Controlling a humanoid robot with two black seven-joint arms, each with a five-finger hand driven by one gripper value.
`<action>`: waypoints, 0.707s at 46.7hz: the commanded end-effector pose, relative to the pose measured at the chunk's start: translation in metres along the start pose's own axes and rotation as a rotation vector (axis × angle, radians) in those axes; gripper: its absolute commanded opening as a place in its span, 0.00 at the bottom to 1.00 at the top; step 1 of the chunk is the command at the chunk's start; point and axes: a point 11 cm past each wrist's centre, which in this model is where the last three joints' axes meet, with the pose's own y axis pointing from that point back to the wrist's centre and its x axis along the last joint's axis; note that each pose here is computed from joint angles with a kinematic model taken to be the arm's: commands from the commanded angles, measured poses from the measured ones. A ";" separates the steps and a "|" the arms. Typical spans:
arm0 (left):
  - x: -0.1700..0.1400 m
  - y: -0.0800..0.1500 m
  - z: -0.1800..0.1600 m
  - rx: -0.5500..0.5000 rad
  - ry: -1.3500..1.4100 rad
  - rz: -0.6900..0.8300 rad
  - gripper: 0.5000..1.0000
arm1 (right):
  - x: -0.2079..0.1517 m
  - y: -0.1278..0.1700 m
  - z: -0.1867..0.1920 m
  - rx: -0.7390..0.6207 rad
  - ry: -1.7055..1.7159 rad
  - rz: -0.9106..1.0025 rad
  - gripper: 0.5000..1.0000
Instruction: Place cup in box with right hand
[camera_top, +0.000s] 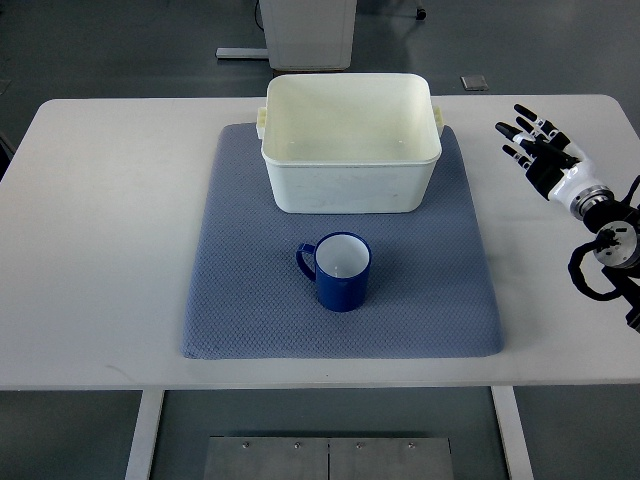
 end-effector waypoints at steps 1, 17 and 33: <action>0.000 0.000 0.000 0.001 0.000 0.000 1.00 | 0.000 0.000 0.001 -0.002 0.000 0.001 1.00; 0.000 0.000 0.000 -0.001 0.000 0.000 1.00 | 0.000 0.000 0.001 -0.002 0.000 0.003 1.00; 0.000 0.000 0.000 0.001 0.000 0.000 1.00 | 0.002 -0.001 -0.005 0.014 0.008 0.013 1.00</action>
